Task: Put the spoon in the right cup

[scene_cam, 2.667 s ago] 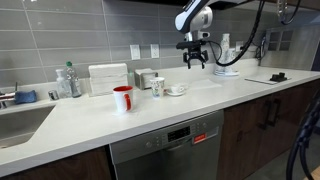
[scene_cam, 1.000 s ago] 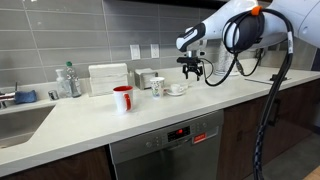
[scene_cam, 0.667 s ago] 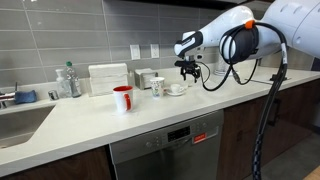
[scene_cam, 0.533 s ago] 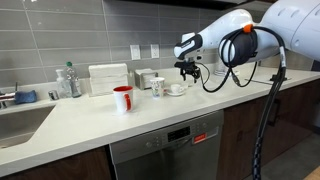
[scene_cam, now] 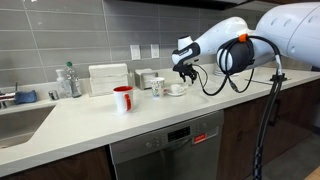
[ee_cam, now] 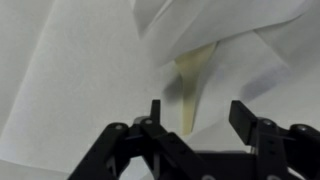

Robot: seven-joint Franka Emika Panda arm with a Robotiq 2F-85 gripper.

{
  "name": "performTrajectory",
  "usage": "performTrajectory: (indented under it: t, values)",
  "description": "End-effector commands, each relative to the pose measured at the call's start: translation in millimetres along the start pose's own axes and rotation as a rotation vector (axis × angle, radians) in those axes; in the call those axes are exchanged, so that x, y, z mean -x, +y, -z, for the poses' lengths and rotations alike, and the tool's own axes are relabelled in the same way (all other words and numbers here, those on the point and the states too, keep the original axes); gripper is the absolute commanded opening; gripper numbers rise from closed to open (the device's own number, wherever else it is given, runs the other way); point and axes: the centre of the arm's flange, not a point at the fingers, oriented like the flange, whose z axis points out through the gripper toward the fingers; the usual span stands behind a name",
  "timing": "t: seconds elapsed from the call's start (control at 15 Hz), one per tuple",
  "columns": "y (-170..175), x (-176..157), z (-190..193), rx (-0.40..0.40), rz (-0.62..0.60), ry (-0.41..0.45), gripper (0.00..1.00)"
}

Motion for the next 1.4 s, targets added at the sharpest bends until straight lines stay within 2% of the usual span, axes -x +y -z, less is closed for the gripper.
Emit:
performTrajectory:
  t: [0.0,0.07,0.13,0.2,0.27,0.53,0.8,1.13,1.33]
  values:
    - [-36,-16,-19,0.002,0.014,0.057,0.59]
    - [-36,-15,-20,0.005,0.018,0.061,0.58]
    - [-36,-14,-20,0.007,0.024,0.061,0.4]
    - [-36,-13,-20,0.01,0.028,0.061,0.34]
    - [-36,-12,-20,0.012,0.031,0.063,0.32]
    - [-36,-11,-20,0.019,0.048,0.067,0.01]
    - [-31,-11,-11,0.046,0.043,0.068,0.03]
    - [-4,-22,42,0.053,0.026,0.121,0.03]
    - [17,-16,82,0.039,0.031,0.121,0.03]
